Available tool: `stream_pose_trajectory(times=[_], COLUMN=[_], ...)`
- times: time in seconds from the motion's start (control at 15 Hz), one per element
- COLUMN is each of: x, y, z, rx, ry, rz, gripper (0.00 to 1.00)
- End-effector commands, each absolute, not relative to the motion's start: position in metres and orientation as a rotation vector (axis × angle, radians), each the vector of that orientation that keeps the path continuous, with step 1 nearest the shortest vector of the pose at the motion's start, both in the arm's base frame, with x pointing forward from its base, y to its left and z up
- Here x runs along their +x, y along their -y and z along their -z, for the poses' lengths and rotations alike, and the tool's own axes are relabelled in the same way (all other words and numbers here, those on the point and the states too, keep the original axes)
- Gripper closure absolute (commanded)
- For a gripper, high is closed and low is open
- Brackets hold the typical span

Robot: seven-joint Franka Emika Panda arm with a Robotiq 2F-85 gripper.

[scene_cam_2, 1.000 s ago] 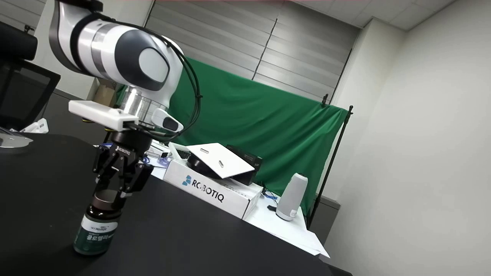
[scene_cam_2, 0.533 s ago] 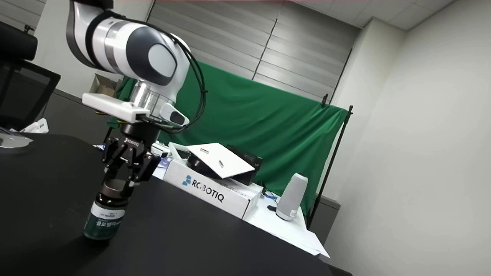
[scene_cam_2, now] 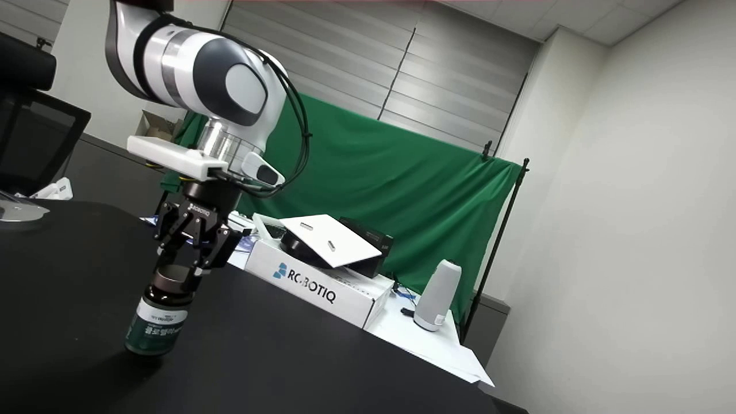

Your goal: Move the bottle forward

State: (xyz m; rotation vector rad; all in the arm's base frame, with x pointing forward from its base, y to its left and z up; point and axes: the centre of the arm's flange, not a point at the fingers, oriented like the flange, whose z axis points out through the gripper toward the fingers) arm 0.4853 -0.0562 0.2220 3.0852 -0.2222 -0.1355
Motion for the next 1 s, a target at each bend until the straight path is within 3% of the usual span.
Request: stream_pose_trajectory(times=[0.0,0.13,0.2,0.53,0.93], x=[0.485,0.485,0.485,0.496,0.552], y=[0.056,0.056,0.056,0.059,0.073], z=[-0.222,-0.222,-0.222,-0.266,-0.314], rx=[3.085,3.085,3.085,3.093,3.095], ry=[0.222,0.222,0.222,0.239,0.241], rz=[0.136,0.137,0.137,-0.013,-0.137], gripper=[0.39,0.39,0.64,0.64,0.64])
